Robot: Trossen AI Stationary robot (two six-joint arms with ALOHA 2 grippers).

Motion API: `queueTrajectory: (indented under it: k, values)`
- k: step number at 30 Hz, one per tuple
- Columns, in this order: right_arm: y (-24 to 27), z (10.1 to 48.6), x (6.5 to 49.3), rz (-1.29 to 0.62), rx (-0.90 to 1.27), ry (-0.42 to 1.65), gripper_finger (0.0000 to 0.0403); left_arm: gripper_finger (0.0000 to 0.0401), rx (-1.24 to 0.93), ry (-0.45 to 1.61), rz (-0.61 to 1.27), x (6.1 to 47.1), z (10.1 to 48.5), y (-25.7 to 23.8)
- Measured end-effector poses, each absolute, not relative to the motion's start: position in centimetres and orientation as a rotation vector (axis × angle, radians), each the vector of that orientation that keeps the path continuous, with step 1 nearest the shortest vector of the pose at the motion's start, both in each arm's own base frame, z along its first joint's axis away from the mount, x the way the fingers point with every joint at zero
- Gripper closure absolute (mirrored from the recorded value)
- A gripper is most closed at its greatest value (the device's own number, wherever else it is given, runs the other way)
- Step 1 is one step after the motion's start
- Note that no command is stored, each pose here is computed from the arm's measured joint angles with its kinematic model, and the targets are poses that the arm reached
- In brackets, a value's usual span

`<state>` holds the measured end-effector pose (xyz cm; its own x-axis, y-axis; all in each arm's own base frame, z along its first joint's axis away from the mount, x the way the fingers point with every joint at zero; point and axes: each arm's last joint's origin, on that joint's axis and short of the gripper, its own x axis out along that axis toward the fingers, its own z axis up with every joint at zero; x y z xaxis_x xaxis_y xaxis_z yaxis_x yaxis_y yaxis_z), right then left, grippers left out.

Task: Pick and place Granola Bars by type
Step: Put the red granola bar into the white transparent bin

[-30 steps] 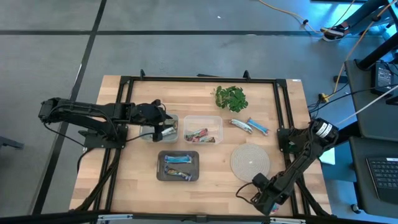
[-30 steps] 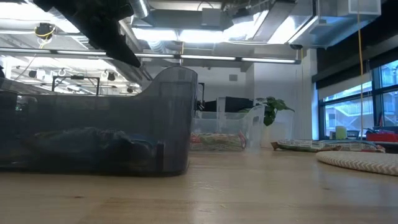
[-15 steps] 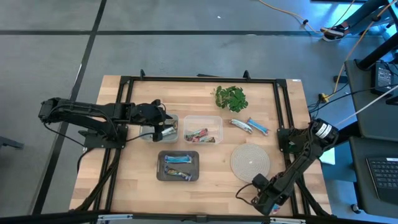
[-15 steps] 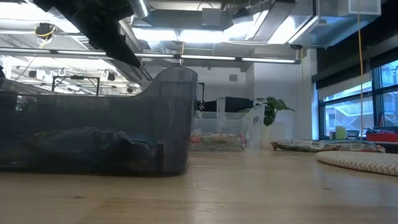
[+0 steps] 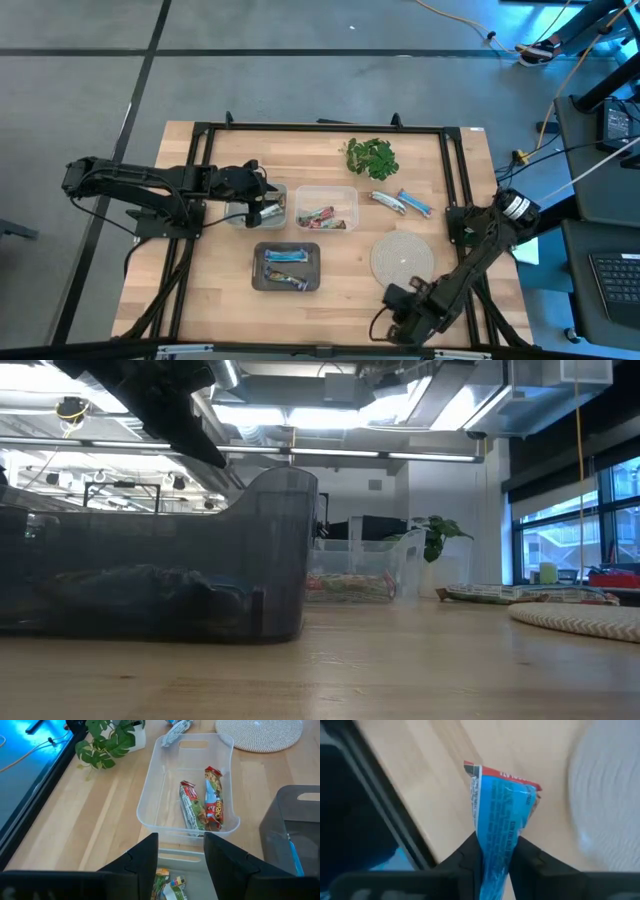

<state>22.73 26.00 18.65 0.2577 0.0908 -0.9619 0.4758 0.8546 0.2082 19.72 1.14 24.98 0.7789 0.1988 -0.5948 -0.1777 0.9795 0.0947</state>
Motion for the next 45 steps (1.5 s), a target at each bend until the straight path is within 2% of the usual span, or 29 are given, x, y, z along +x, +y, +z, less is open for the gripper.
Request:
queueTrajectory:
  k: [11, 17, 24, 31, 36, 45]
  values:
    - [19.8, 26.8, 29.4, -0.334, -0.113, 1.045, 0.0325, 0.0249, 0.034, 0.646, 0.203, 19.7, 25.0, 1.1]
    - [15.5, 28.6, 33.1, -0.353, -0.380, 0.952, 0.0325, 0.0252, 0.033, 0.635, 0.203, 19.8, 25.1, 1.1]
    - [8.5, 26.7, 35.9, -0.251, -0.372, 1.092, 0.0325, 0.0250, 0.032, 0.622, 0.204, 19.9, 25.2, 1.1]
    - [2.8, 24.2, 37.8, -0.157, -0.317, 1.051, 0.0325, 0.0251, 0.032, 0.623, 0.204, 19.9, 25.2, 1.1]
    - [0.8, 23.0, 37.9, -0.060, -0.269, 1.036, 0.0325, 0.0252, 0.032, 0.624, 0.204, 19.8, 25.2, 1.1]
    - [-0.2, 20.4, 37.0, -0.053, -0.236, 1.080, 0.0324, 0.0249, 0.032, 0.624, 0.204, 19.8, 25.2, 1.1]
